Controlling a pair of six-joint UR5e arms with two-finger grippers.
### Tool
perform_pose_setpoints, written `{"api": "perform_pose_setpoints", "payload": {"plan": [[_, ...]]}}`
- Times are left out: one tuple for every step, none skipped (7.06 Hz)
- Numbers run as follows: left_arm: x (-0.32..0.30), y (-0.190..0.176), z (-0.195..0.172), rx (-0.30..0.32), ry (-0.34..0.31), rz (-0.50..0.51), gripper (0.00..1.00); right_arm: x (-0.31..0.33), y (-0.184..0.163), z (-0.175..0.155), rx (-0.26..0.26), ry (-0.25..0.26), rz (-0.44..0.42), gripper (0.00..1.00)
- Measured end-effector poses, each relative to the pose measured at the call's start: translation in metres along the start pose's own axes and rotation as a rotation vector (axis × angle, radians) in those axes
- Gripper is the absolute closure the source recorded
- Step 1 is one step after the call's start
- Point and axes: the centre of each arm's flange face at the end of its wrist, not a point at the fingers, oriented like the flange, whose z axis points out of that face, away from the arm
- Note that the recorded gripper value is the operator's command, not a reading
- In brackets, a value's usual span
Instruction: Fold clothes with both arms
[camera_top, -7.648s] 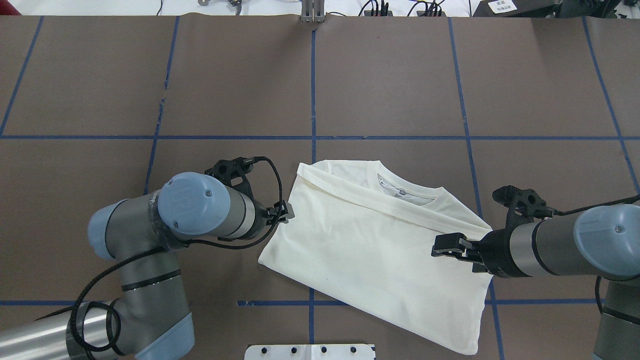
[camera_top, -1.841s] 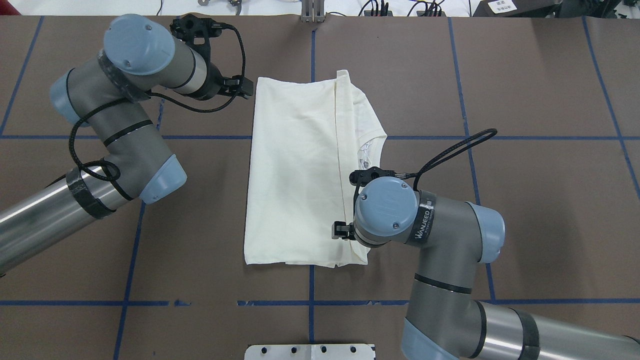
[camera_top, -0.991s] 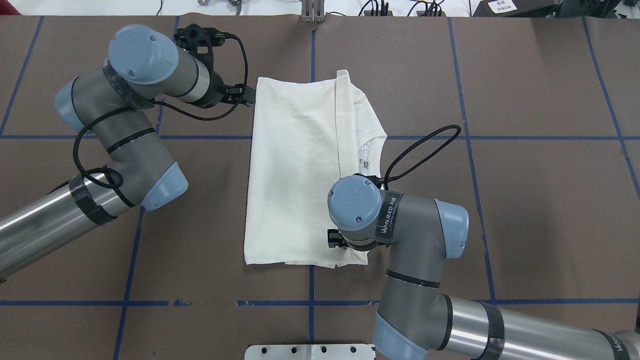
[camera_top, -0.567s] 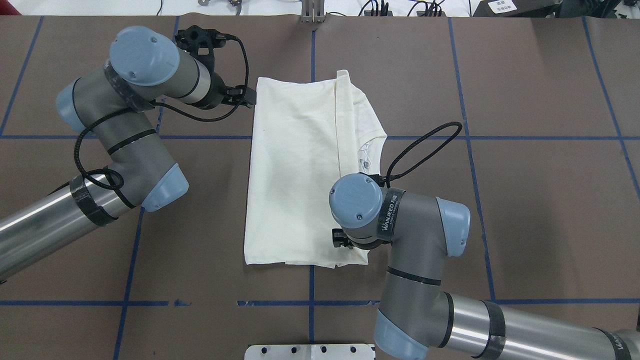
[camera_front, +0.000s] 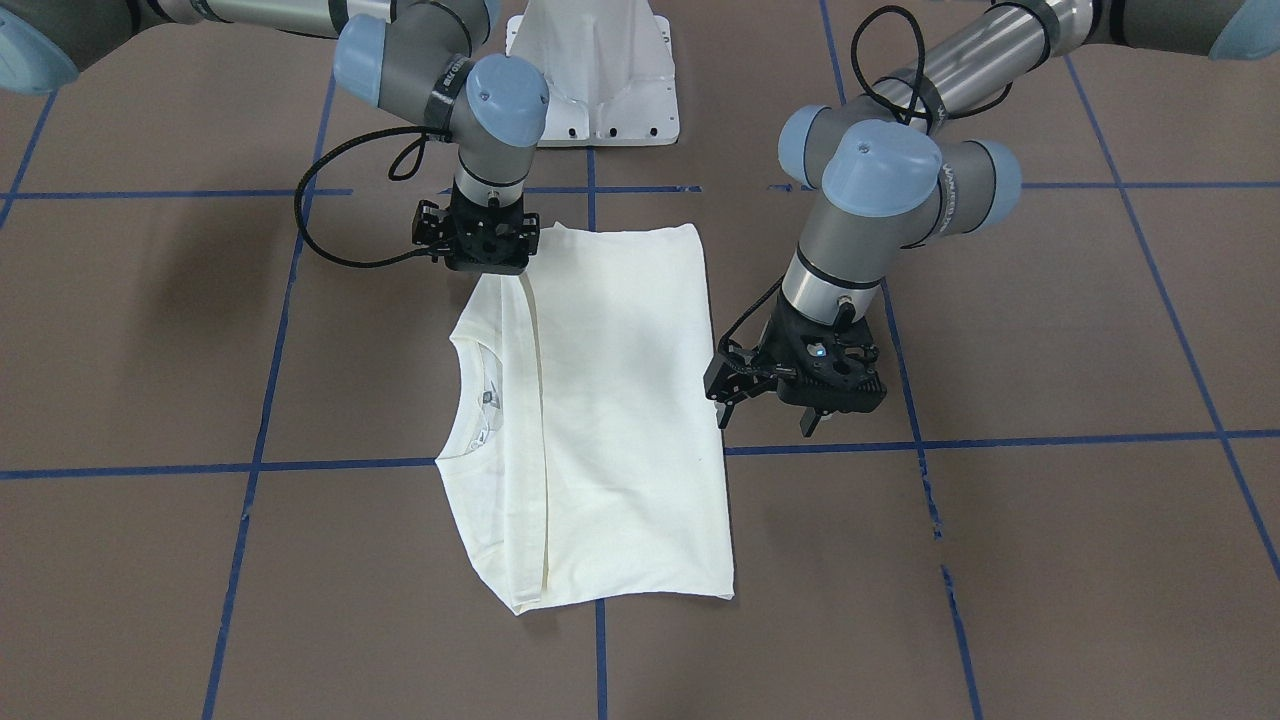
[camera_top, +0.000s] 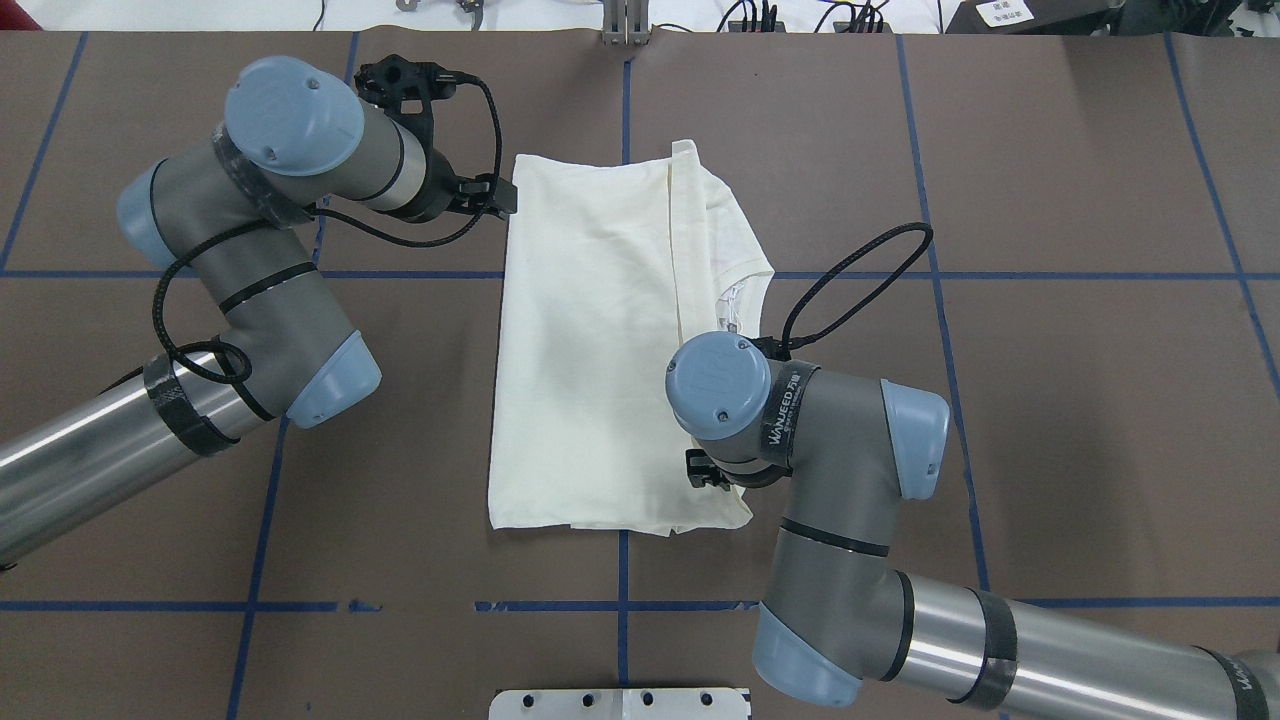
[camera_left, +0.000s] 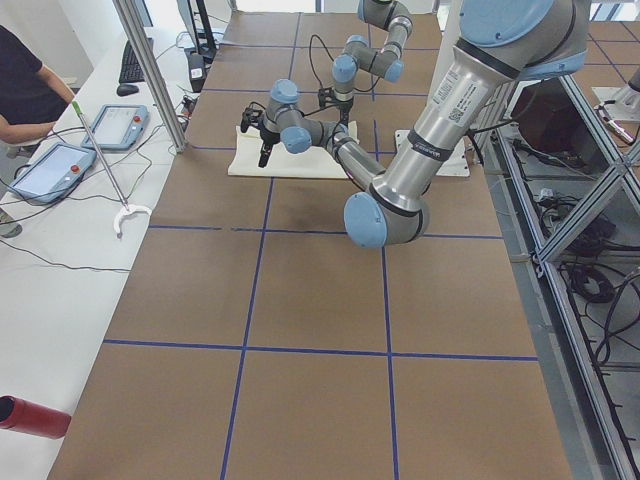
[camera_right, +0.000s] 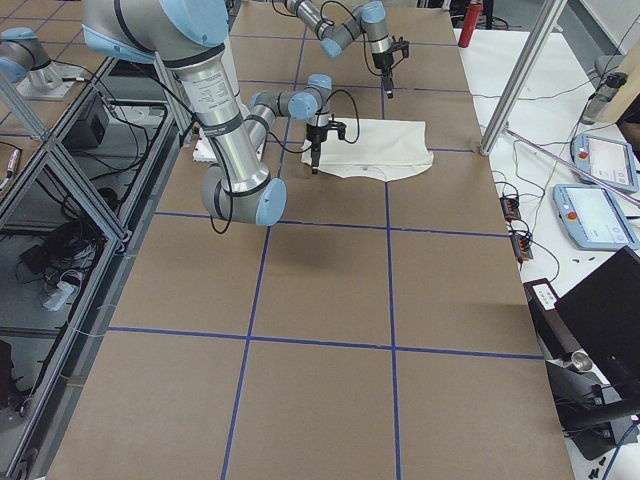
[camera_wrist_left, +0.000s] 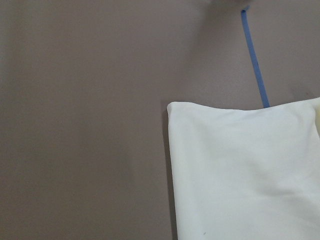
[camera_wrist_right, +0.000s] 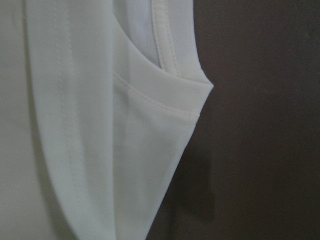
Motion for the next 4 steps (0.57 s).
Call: {"api": "perform_pose_setpoints", "payload": {"plan": [[0.001, 0.001, 0.001, -0.002, 0.001, 0.001, 0.00, 0.011, 0.000, 0.006, -0.004, 0.015, 0.003, 0.00], [0.002, 0.002, 0.001, -0.002, 0.002, 0.002, 0.00, 0.030, 0.001, 0.010, -0.002, 0.024, 0.007, 0.00], [0.003, 0.002, 0.000, -0.002, 0.004, 0.003, 0.00, 0.046, 0.001, 0.007, 0.005, 0.020, 0.010, 0.00], [0.004, 0.002, -0.001, -0.001, 0.006, 0.005, 0.00, 0.054, -0.005, -0.002, 0.019, 0.006, 0.010, 0.00]]}}
